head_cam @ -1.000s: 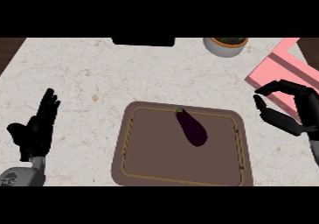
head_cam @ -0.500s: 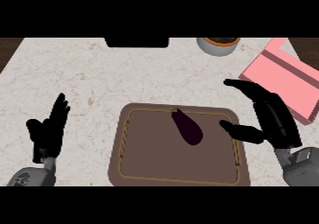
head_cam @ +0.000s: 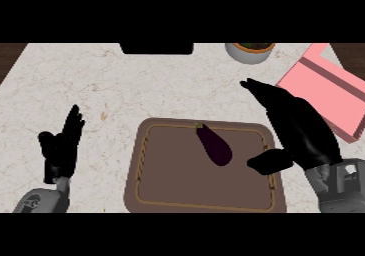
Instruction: Pick the eggplant from the tray and place it in the cardboard box
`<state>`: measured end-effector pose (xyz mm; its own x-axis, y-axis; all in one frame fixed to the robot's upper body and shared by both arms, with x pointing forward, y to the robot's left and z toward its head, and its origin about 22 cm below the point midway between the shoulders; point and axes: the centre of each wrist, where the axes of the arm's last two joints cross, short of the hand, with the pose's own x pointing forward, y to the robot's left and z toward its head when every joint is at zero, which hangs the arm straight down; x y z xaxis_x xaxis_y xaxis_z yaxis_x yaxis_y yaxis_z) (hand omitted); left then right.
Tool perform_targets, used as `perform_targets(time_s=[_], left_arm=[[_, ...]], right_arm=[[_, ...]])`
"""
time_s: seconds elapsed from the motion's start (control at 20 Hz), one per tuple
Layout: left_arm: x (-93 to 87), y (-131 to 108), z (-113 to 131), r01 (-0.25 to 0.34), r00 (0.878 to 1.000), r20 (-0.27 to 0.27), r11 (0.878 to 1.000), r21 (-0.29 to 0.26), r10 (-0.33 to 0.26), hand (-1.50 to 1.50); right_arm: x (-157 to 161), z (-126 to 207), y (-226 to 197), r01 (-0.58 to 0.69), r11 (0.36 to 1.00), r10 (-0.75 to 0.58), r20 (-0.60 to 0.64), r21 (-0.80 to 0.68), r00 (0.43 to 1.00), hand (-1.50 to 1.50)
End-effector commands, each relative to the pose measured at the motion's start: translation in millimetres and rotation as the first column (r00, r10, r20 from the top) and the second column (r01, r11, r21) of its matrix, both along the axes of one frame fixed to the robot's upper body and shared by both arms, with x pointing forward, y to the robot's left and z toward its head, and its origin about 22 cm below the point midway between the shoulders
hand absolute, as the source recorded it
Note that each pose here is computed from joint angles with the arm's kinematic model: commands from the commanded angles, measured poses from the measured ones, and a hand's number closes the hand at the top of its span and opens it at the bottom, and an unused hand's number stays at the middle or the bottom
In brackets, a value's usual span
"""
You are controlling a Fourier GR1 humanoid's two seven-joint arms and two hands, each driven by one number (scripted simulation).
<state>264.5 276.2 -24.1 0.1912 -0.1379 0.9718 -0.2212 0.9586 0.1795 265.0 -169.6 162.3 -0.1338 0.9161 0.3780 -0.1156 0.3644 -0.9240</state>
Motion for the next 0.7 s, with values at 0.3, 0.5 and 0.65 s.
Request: perform_targets(time_s=[0.3, 0.5, 0.65], left_arm=[[-4.9, 4.1, -8.3, 0.006, 1.000, -0.006, 1.000, -0.008, -0.006, 0.00], [8.8, -3.9, 5.7, 0.007, 1.000, 0.004, 1.000, -0.001, -0.007, 0.00], [4.2, -0.1, -7.8, 0.018, 1.000, -0.007, 1.000, -0.001, -0.018, 0.00]], right_arm=[[1.6, 13.8, 82.3, 0.005, 0.980, -0.044, -0.194, -0.198, 0.980, -1.50], [25.8, 14.6, 92.6, 0.021, 0.962, -0.096, -0.263, -0.271, 0.960, -1.50], [27.7, -2.8, 97.6, 0.032, 0.953, -0.131, -0.316, -0.301, 0.940, -1.50]])
